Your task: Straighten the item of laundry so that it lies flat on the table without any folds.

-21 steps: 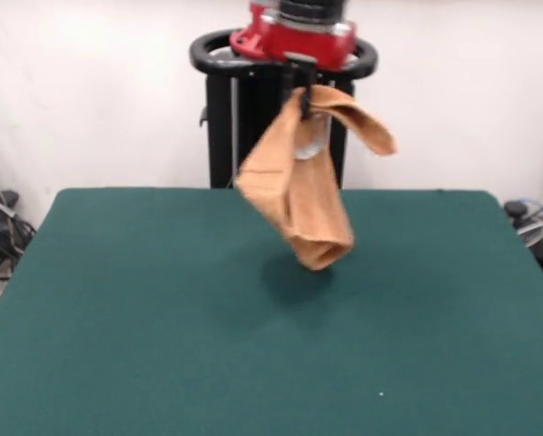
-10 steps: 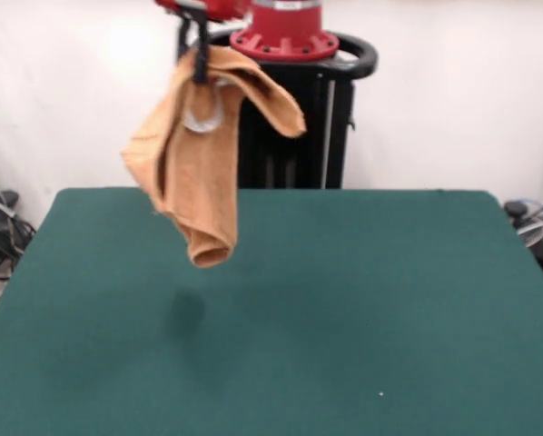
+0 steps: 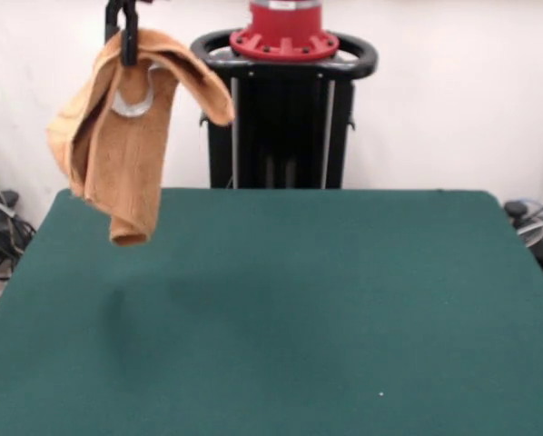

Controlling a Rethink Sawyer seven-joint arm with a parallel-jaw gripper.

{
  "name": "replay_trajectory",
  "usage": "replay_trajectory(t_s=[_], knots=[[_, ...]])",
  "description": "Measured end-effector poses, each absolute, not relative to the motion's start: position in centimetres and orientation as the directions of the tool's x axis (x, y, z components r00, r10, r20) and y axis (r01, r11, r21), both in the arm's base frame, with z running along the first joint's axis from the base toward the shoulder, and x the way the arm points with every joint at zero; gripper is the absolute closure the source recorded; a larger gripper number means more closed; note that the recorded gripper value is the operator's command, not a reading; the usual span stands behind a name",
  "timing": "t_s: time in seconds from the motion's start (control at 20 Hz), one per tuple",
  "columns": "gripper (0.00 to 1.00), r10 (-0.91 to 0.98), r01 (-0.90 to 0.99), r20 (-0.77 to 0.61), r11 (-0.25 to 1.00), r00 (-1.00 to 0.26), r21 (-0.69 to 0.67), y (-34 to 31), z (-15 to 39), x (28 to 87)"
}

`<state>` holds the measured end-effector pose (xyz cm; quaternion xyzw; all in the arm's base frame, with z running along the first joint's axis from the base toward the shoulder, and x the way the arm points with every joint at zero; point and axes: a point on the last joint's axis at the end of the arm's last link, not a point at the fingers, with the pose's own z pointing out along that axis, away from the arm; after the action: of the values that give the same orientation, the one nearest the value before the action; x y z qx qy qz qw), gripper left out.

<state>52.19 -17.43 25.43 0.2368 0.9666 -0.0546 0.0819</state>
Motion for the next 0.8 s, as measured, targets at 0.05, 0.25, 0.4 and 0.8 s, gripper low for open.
replay_trajectory(t_s=[0.05,0.25,0.4,0.8], knots=[[1.00,0.442,0.461,-0.193,0.884,-0.876,-0.069,-17.5,25.1,52.2],[1.00,0.389,0.421,-0.255,0.903,-0.885,-0.082,-17.2,22.3,52.7],[1.00,0.348,0.390,-0.312,0.917,-0.884,-0.080,-16.7,19.6,52.8],[1.00,0.308,0.346,-0.354,0.937,-0.883,-0.047,-14.6,18.0,53.2]])
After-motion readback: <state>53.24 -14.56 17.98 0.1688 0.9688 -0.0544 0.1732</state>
